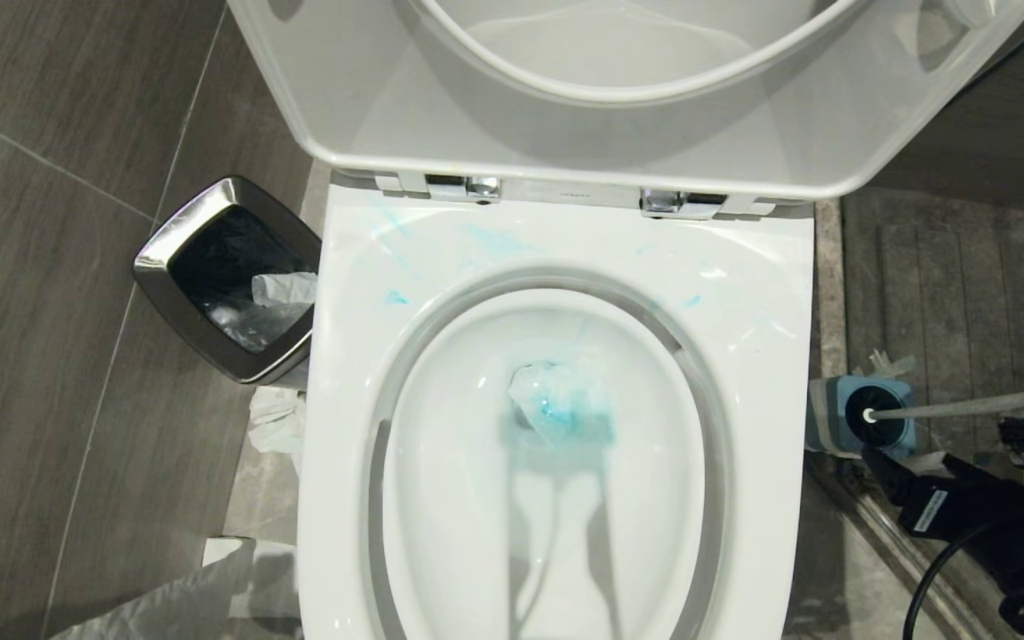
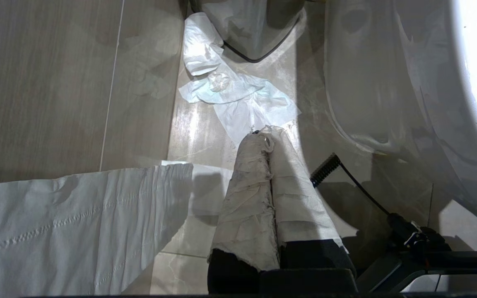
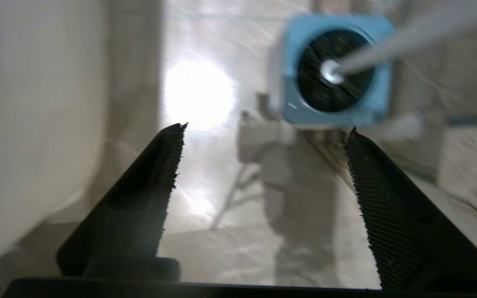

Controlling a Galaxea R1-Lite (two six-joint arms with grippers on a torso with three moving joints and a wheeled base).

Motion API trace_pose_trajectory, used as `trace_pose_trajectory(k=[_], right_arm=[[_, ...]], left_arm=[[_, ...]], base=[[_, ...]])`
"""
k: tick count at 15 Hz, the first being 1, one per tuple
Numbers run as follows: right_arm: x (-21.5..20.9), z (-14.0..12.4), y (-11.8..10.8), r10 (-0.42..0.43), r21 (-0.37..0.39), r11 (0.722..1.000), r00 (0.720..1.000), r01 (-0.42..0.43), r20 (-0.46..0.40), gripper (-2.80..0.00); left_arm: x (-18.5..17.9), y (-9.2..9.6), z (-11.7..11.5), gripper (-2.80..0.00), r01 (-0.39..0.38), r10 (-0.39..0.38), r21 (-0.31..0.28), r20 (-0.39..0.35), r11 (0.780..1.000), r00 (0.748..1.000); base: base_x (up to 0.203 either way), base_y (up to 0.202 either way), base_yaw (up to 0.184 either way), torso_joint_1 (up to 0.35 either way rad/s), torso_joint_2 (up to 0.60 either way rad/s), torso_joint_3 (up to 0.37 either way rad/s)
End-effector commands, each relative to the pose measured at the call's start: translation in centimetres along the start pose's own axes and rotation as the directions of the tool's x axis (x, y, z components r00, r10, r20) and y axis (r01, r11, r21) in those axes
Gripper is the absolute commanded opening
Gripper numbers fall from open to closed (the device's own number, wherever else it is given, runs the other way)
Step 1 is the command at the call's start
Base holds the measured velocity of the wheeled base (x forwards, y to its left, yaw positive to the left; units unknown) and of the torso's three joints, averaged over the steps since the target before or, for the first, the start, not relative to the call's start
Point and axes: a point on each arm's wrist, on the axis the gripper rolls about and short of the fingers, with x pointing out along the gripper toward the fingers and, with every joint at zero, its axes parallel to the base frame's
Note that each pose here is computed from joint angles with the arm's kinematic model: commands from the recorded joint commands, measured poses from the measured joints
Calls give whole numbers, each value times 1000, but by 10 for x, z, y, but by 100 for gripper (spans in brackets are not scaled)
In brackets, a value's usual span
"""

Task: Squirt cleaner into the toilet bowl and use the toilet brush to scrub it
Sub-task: Scrub the toilet bowl

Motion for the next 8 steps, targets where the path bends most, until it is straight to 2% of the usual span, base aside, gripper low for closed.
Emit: trace_pose_trajectory(k=[1, 4, 8], right_arm=[[4, -9, -1, -40, -9, 999, 998, 39, -44, 0], [4, -9, -2, -61, -13, 998, 997, 61, -40, 0], [5, -7, -3, -129, -17, 991, 991, 129, -19, 0]], left_arm=[[1, 0, -2, -280, -1, 1, 0, -7, 1000, 1000], [1, 0, -2, -280, -1, 1, 0, -7, 1000, 1000], [1, 0, -2, -280, -1, 1, 0, -7, 1000, 1000]], base=[[0, 0, 0, 0, 0, 0], [0, 0, 0, 0, 0, 0], [0, 0, 0, 0, 0, 0]])
